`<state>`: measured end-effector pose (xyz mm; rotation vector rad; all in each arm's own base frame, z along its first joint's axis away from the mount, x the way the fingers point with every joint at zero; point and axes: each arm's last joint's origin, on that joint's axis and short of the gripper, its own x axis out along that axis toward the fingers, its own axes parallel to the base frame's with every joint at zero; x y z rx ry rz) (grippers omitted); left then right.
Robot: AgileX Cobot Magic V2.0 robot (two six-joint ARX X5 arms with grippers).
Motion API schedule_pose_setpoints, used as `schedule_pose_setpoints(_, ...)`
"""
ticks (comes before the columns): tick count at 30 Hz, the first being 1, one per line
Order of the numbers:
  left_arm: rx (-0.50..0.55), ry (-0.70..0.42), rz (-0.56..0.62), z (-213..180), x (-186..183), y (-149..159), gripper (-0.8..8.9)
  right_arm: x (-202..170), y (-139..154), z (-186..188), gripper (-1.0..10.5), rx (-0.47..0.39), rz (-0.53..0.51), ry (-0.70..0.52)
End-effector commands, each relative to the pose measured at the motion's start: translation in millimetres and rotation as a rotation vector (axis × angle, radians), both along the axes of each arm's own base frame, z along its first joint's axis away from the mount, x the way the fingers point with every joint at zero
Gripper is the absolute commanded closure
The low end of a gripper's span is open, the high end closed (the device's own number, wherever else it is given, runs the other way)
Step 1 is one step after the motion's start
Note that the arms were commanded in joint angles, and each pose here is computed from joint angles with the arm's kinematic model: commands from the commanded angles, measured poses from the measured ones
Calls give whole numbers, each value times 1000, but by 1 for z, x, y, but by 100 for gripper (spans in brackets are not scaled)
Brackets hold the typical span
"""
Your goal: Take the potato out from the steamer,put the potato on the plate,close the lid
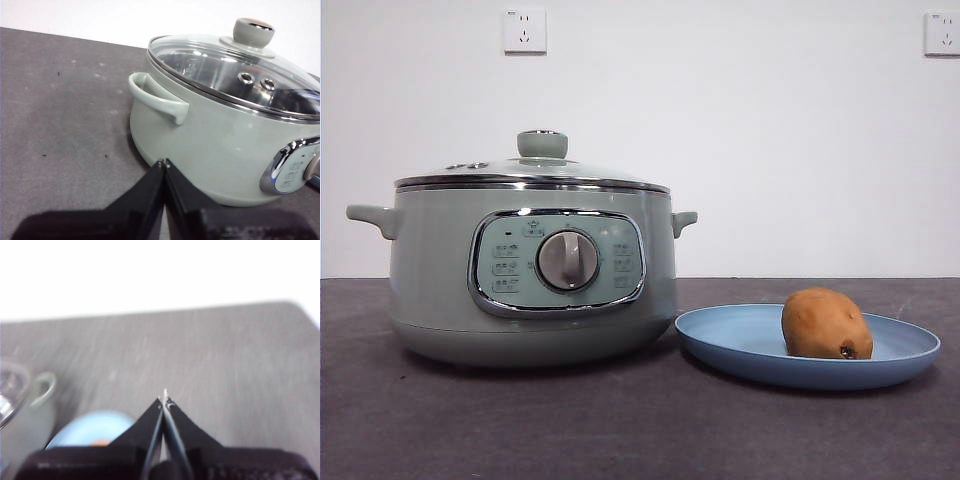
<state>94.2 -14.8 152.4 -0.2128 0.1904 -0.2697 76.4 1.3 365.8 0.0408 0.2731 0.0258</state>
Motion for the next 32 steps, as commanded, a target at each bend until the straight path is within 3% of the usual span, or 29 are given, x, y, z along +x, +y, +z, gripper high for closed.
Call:
schedule_pose_setpoints(1, -1, 12, 7, -4, 1, 0, 815, 13, -1, -48, 946, -1, -7, -63)
schedule_pose_setpoints(5, -1, 12, 7, -4, 1, 0, 815, 25, -1, -117, 946, 18, -13, -92)
schedule_pose_setpoints(13, -1, 12, 7, -4, 1, 0, 815, 29, -1, -189, 946, 104, -30, -152)
schedule_pose_setpoints(23, -1, 12, 7, -4, 1, 0, 815, 21, -1, -217, 946, 126, -41, -98)
schedule_pose_setpoints(32, -1, 12, 7, -4, 1, 0, 815, 20, -1, -218, 946, 123, -40, -93)
